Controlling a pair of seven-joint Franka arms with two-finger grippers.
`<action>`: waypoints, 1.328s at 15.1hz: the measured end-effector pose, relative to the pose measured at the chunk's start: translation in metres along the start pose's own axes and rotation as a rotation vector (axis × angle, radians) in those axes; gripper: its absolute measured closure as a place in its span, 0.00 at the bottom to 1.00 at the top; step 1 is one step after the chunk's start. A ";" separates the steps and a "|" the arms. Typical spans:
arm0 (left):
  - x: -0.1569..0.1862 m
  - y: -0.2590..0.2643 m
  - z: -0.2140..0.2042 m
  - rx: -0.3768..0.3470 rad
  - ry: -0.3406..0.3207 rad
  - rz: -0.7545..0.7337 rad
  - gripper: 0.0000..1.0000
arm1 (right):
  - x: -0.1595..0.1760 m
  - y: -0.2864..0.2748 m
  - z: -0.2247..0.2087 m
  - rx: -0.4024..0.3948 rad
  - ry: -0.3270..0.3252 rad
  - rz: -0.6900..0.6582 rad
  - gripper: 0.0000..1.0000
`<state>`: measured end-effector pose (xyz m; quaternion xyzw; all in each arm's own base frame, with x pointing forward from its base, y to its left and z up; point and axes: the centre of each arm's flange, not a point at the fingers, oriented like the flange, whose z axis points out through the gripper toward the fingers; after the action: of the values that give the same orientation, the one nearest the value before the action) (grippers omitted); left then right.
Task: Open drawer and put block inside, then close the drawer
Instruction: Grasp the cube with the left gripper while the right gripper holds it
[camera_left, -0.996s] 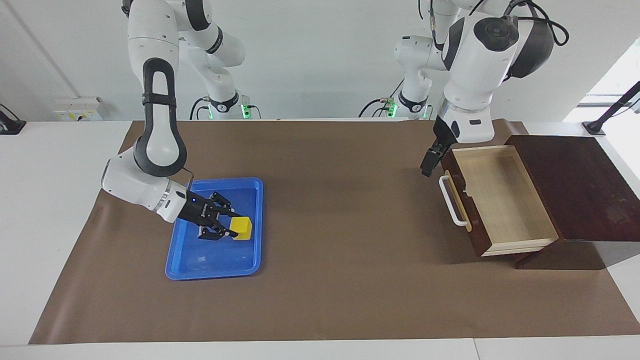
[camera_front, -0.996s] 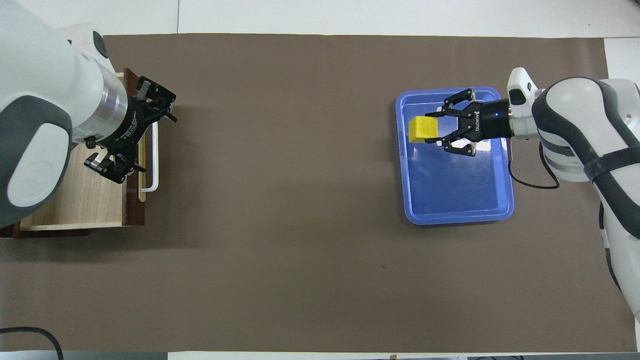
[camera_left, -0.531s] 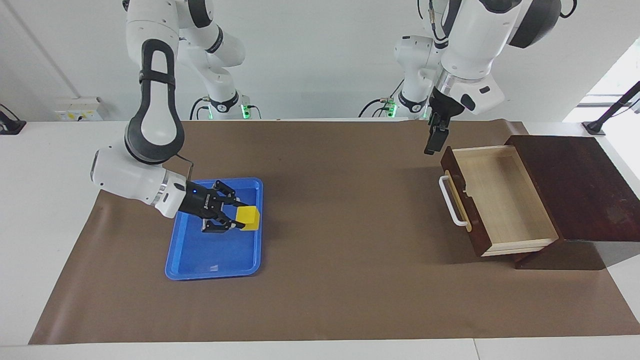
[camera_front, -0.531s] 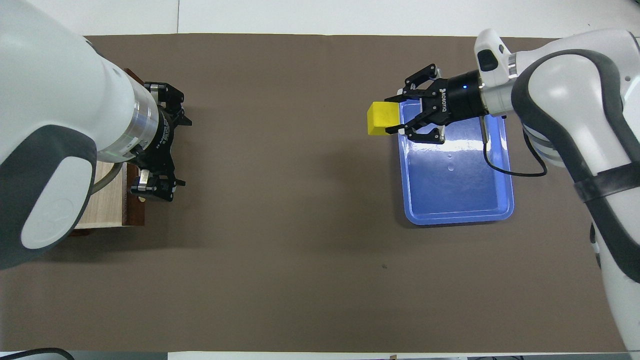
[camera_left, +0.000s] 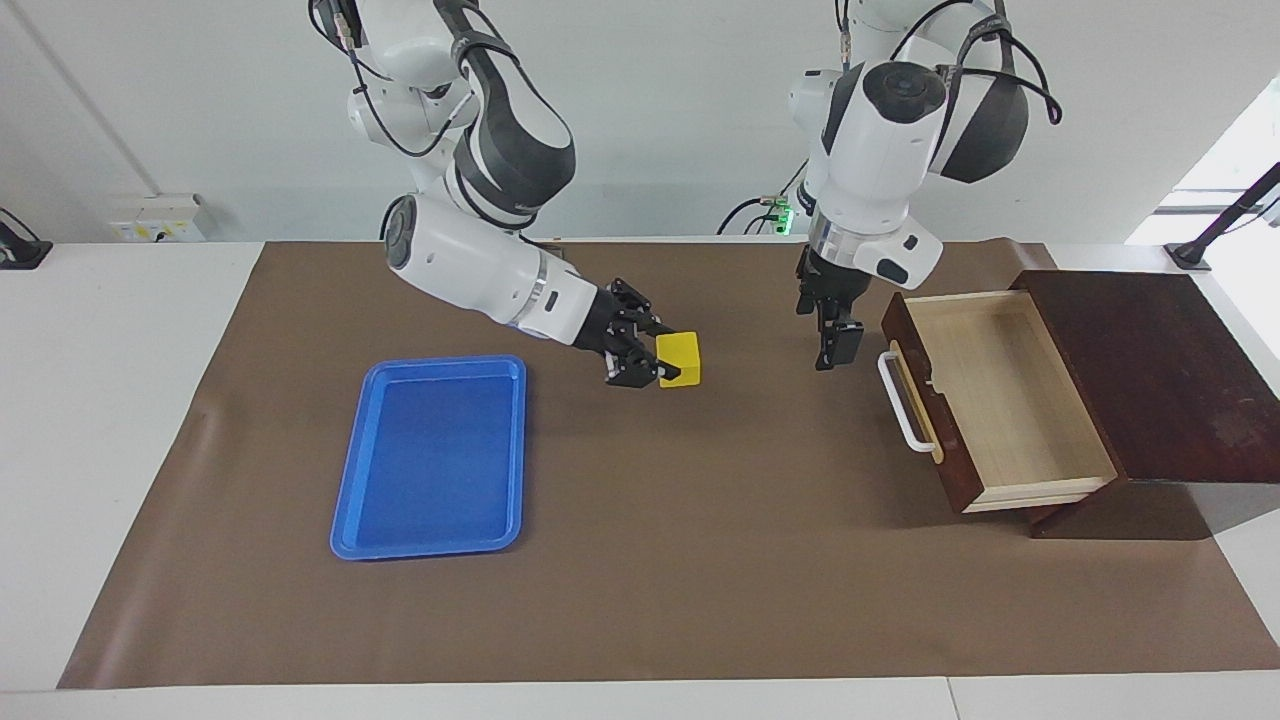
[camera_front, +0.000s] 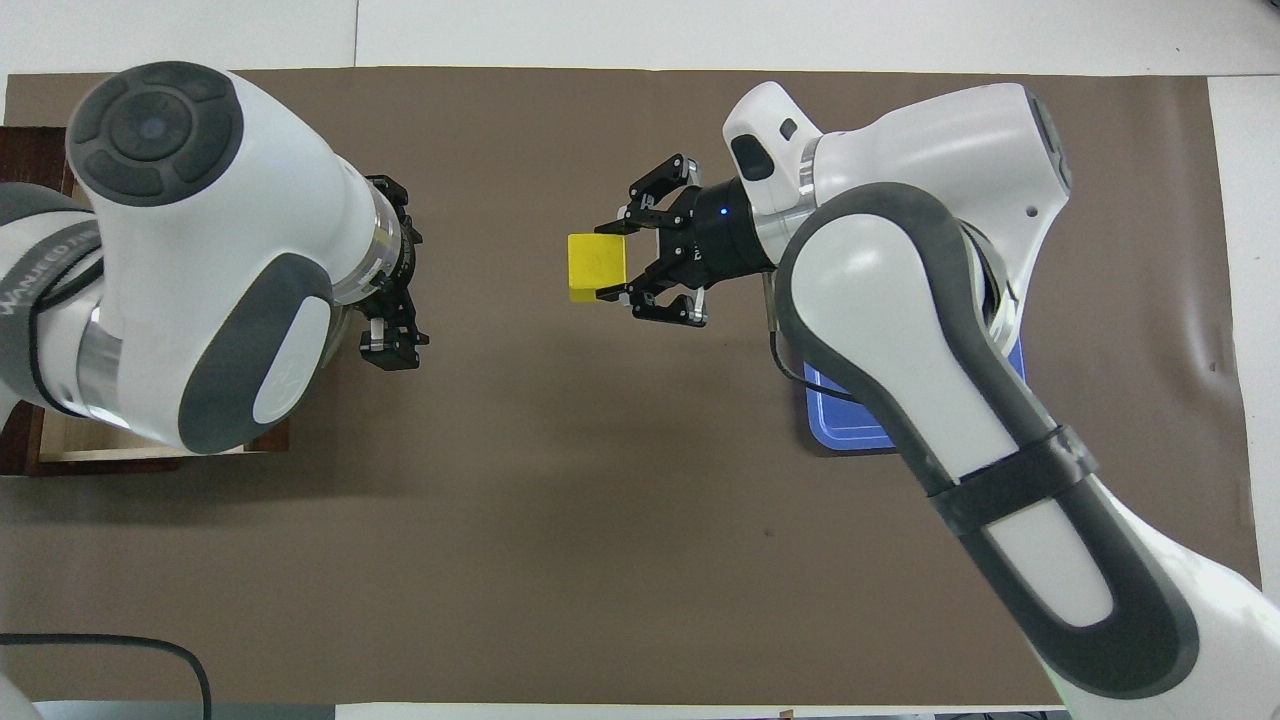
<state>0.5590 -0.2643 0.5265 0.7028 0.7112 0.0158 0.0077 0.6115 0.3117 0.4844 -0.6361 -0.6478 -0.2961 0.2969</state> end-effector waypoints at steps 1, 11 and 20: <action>-0.006 0.000 0.005 0.005 0.003 -0.004 0.00 | 0.008 -0.004 0.008 -0.007 -0.001 -0.013 0.45; -0.064 -0.018 0.007 -0.003 -0.009 -0.022 0.00 | 0.023 -0.011 0.035 -0.044 -0.011 -0.036 0.45; -0.073 0.000 -0.007 -0.036 -0.043 -0.049 0.00 | 0.021 -0.011 0.035 -0.044 -0.012 -0.034 0.45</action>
<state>0.5598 -0.3375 0.5324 0.6852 0.7274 0.0136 0.0361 0.6004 0.3518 0.4776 -0.6331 -0.6536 -0.3115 0.2737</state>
